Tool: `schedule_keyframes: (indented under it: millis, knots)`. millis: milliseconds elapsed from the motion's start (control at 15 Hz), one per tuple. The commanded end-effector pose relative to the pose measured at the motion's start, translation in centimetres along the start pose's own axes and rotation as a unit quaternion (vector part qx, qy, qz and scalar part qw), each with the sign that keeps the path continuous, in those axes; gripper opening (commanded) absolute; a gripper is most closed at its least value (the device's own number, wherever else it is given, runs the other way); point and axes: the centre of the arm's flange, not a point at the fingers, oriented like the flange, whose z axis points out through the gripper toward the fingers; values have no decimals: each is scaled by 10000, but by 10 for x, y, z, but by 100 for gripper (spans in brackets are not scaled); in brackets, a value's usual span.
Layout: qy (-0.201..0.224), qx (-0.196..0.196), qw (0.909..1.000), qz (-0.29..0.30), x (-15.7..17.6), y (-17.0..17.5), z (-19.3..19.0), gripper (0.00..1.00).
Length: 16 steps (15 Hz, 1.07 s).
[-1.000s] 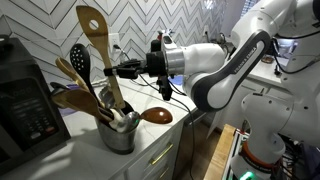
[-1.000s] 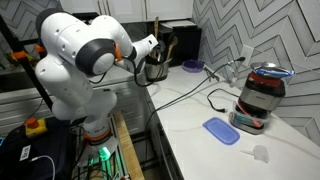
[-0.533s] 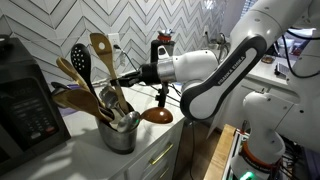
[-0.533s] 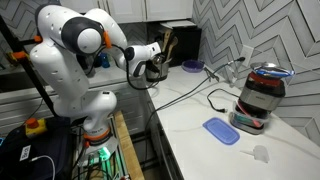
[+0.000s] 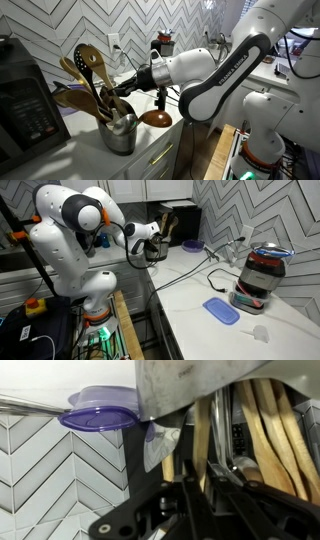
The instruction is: Put the wooden cooking stick upright in the utensils box
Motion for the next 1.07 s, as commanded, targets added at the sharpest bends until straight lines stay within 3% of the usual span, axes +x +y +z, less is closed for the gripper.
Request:
schedule_keyframes:
  millis: [0,200,600,667,800,1000]
  knots:
    - [-542,175,9982,-207,-4,-8,-9,3]
    - [-772,418,9956,-330,-2,-9,-7,3]
    - [-833,800,9879,-1036,-2,-18,-14,3]
    - [-813,862,9866,-1121,-2,-20,-16,35]
    - [-792,915,9846,-1258,-3,-23,-20,41]
    - [-688,922,9836,-1388,-1,-25,-28,63]
